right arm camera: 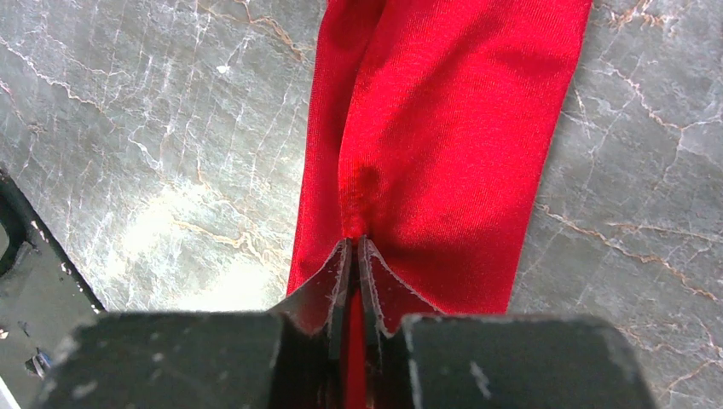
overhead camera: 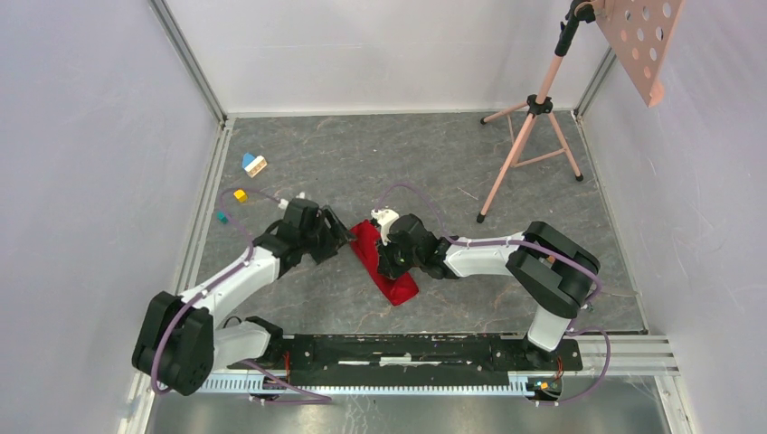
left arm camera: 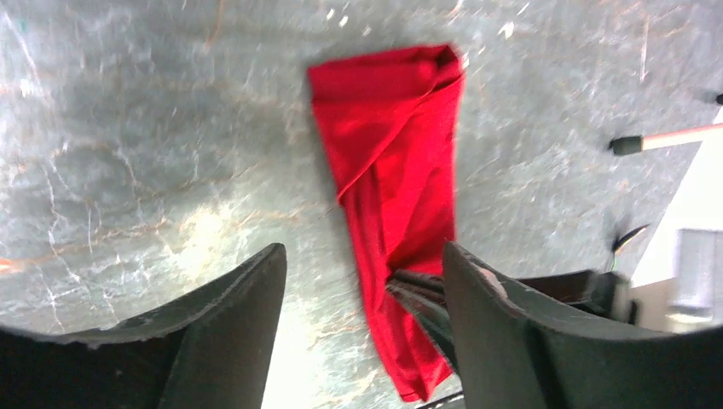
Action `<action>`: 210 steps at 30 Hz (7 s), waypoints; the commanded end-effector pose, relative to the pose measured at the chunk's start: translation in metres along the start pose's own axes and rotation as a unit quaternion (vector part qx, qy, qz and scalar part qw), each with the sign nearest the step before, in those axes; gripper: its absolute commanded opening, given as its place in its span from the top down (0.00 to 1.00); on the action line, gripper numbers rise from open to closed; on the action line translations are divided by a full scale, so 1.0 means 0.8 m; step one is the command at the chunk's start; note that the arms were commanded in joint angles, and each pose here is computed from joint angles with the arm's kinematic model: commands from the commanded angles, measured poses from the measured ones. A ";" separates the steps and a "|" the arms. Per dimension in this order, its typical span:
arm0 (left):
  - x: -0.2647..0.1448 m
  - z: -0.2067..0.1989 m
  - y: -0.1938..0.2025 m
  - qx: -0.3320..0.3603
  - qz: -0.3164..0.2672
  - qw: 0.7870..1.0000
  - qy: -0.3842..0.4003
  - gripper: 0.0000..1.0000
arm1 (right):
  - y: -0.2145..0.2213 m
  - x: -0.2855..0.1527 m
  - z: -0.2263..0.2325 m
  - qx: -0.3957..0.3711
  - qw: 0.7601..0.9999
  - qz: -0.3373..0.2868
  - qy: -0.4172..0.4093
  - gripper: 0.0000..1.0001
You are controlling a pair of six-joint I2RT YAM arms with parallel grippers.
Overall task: Fold the napkin into a case and place the utensils inside
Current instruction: Stuff the top corner of the smaller-rectangle-folded napkin into the folded napkin, then pick up the smaller rectangle-folded napkin from the center of the board, then turn over the smaller rectangle-folded napkin at the center of the board.
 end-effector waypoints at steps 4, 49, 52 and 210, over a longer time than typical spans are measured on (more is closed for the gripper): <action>0.013 -0.033 -0.034 0.096 -0.019 0.993 -0.061 0.25 | 0.022 0.004 -0.003 -0.008 0.999 0.030 0.006 0.90; 0.084 -0.023 -0.029 0.182 -0.025 0.969 -0.166 0.76 | -0.011 -0.032 0.017 -0.085 0.995 -0.040 -0.042 0.61; 0.086 -0.024 -0.028 0.182 -0.020 0.970 -0.163 0.77 | 0.000 -0.031 0.017 -0.079 0.995 -0.035 -0.045 0.61; -0.112 -0.045 -0.063 0.086 -0.056 0.994 0.047 0.46 | -0.005 0.003 -0.017 0.198 0.923 -0.079 -0.321 0.84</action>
Point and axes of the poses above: each gripper's point midway between its finger pads, its own x axis out along the fingers, its own z axis along the line the jaws close on, y = z × x, the point moved 9 cm from there along -x, back along the fingers, and after that the axes turned 10 degrees about -x, right-handed, at the moved point
